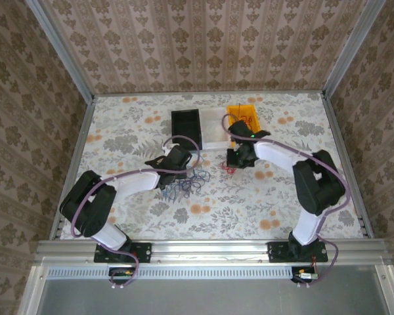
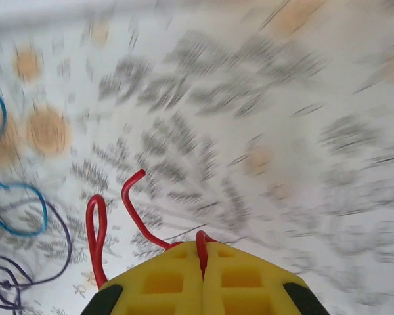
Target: Untangle the cables
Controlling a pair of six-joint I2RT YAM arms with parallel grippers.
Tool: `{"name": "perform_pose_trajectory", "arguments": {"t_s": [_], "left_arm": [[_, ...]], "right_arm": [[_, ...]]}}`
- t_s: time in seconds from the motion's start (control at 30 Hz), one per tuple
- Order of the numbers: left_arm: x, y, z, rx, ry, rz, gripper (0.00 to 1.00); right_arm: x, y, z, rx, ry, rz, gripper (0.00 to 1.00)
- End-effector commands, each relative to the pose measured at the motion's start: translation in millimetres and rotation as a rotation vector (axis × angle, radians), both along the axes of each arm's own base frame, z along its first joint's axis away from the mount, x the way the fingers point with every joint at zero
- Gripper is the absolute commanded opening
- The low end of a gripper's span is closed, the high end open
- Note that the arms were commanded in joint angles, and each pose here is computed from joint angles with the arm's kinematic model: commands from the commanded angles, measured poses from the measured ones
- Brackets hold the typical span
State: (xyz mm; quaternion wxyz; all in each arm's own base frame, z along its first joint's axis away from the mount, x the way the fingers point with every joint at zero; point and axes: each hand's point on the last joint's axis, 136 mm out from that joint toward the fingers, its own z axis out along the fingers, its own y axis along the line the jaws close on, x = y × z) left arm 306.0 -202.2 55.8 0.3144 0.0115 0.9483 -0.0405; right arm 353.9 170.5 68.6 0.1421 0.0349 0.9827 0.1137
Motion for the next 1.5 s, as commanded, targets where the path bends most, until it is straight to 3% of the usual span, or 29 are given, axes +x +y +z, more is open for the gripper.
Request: {"name": "perform_pose_trajectory", "arguments": {"t_s": [0.0,0.3,0.33,0.43,0.53,0.67,0.8,1.1,1.2,1.47], "left_arm": [[1.1,10.4,1.1,0.017,0.002,0.054,0.00],[-0.4,9.3,0.2,0.001,0.007,0.055,0.00],[-0.2,9.3,1.0,0.001,0.005,0.053,0.00],[0.5,8.4,4.5,0.005,-0.002,0.040,0.00],[1.8,8.8,7.1,0.012,-0.007,0.035,0.00],[4.4,11.2,8.1,0.010,-0.014,0.051,0.00],[7.2,10.0,7.8,-0.008,-0.024,0.063,0.00],[7.2,13.2,0.3,-0.022,-0.013,0.096,0.00],[5.4,13.4,-0.6,-0.044,-0.016,0.105,0.00],[-2.5,15.2,-2.1,-0.054,0.001,0.104,0.00]], "right_arm": [[25.7,-31.7,41.3,-0.011,-0.098,-0.074,0.05],[144.0,-64.3,84.9,-0.039,-0.211,-0.180,0.11],[155.5,-67.2,89.4,-0.040,-0.226,-0.198,0.15],[176.2,-73.1,103.8,-0.041,-0.270,-0.243,0.41],[180.2,-73.2,123.0,-0.023,-0.321,-0.257,0.49],[160.5,-64.8,135.4,0.031,-0.364,-0.248,0.49],[114.8,-31.0,125.0,0.089,-0.356,-0.154,0.49],[-16.7,84.6,28.9,0.183,-0.118,0.198,0.50],[-27.0,109.1,14.1,0.173,-0.100,0.265,0.50],[-13.2,140.3,-4.2,0.189,-0.049,0.322,0.50]]}}
